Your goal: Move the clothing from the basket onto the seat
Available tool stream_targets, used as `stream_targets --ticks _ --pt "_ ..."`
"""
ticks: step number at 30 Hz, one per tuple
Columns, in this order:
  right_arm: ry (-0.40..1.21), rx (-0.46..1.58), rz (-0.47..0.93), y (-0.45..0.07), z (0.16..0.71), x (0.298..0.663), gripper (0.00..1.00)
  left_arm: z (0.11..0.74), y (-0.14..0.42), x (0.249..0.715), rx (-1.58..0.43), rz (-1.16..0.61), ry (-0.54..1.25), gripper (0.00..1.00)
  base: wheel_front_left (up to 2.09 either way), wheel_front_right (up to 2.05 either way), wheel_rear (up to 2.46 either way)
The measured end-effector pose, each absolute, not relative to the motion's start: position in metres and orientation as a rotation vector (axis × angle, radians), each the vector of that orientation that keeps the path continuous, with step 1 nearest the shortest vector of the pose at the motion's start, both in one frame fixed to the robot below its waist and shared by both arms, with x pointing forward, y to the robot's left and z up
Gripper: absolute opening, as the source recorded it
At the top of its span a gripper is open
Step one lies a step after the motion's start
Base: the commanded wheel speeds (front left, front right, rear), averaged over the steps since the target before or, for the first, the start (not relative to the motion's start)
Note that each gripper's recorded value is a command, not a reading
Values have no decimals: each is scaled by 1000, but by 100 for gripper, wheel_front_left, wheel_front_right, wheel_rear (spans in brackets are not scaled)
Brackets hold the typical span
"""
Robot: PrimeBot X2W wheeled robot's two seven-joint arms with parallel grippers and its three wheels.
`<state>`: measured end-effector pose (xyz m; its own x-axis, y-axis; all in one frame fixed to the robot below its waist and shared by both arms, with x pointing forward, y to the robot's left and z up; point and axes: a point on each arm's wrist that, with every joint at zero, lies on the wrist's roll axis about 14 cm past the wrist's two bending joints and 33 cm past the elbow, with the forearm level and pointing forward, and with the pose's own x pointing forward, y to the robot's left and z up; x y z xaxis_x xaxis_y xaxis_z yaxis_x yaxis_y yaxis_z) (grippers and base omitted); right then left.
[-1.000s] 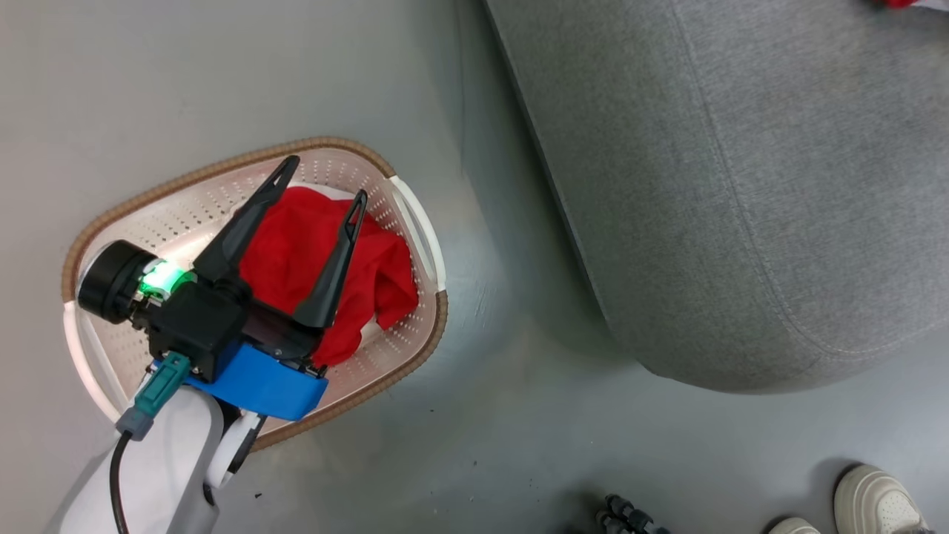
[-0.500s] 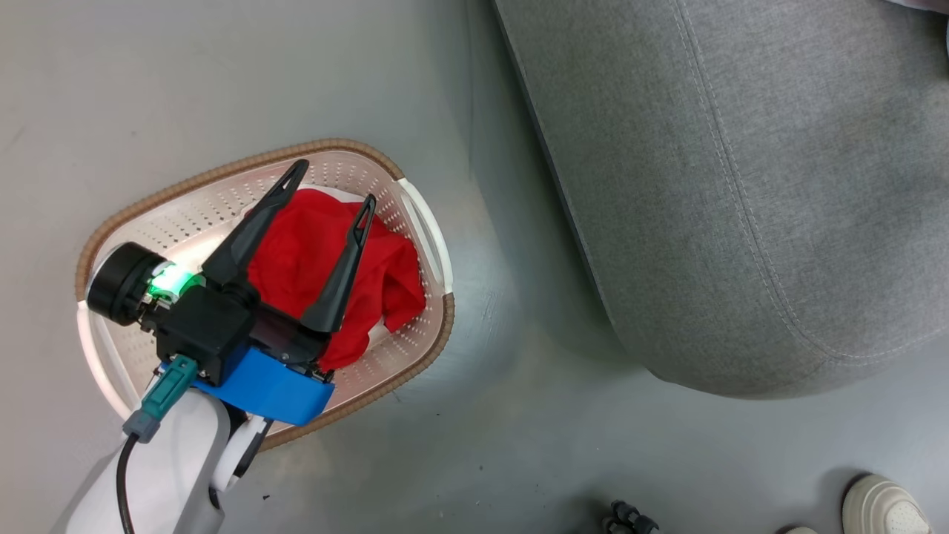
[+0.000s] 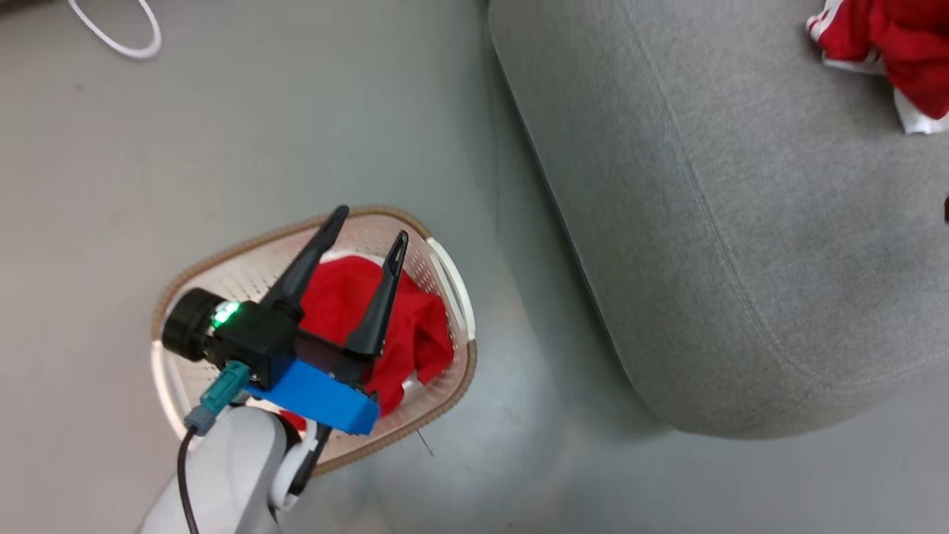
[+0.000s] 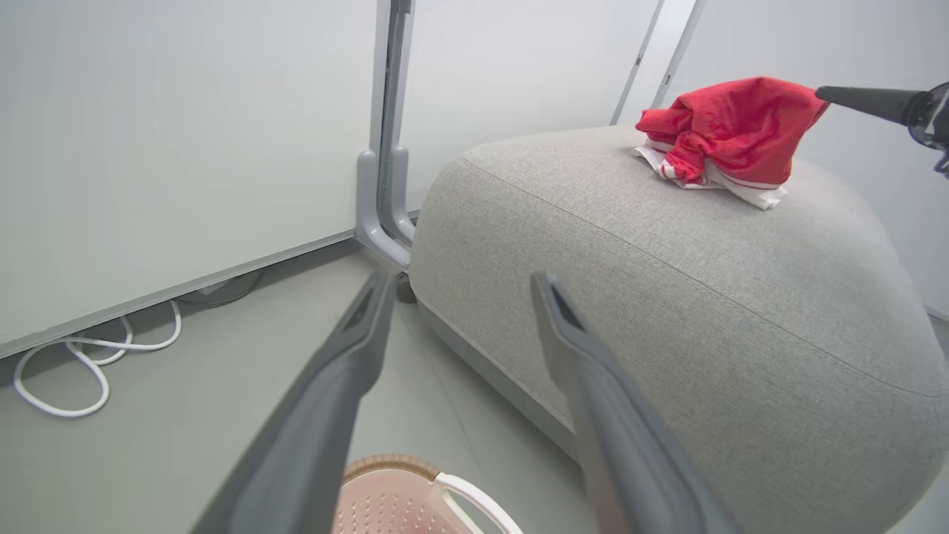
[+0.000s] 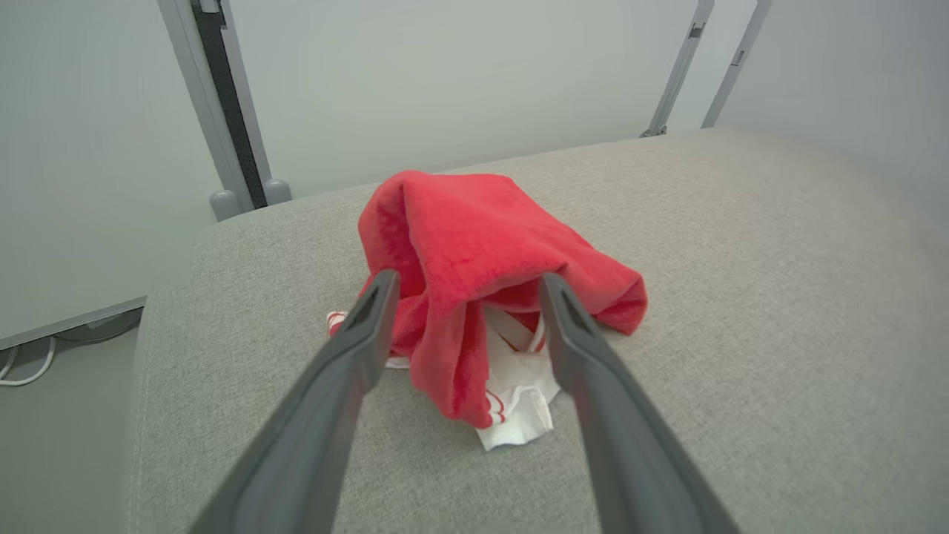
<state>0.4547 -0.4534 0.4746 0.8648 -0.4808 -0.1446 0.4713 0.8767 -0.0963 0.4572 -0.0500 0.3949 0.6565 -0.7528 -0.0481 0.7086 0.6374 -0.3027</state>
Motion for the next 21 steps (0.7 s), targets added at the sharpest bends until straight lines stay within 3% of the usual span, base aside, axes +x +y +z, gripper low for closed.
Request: stream_targets --ticks 7,21 --pt "119 -96 -385 -421 501 439 100 436 -30 442 -294 -724 132 100 0 0 0" --pt "-19 2 -90 -299 530 407 100 473 42 397 -256 -492 70 100 0 0 0"
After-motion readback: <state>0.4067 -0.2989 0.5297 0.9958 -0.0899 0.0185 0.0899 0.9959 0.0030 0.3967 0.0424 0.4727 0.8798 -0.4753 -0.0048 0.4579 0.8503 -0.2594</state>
